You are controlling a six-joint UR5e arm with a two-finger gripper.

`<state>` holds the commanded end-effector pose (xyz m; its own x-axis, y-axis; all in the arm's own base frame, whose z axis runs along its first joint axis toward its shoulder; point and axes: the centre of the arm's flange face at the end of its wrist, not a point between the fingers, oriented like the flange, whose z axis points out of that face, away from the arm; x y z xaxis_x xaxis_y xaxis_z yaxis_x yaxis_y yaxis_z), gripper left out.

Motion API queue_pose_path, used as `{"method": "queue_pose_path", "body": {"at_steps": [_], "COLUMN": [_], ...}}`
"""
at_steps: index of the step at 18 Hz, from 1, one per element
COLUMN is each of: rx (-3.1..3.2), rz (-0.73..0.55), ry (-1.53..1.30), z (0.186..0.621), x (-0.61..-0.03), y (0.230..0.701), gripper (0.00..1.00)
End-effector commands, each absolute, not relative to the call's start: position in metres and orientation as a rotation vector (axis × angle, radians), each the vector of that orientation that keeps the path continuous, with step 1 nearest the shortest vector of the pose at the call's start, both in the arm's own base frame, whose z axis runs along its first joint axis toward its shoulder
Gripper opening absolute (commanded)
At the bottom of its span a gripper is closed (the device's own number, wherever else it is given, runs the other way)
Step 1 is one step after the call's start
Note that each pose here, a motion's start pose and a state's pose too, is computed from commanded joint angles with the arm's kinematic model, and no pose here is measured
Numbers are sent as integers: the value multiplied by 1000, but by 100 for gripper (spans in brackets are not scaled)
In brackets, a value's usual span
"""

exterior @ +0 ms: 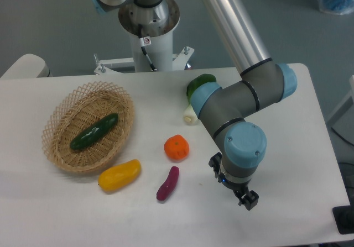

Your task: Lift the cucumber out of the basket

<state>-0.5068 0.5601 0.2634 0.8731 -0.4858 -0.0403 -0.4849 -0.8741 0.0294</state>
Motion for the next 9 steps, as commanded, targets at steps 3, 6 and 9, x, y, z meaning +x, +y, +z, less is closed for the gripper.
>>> {"method": "queue_pose_path", "body": {"at_steps": [3,6,9], "rx": [3025,3022,3026], "rz": [-72,-73,-60], "ry": [-781,-786,-787], "z": [264,264,265], "x": [-506,-502,-491], "y": [560,562,566], "gripper": [100,100,100]}}
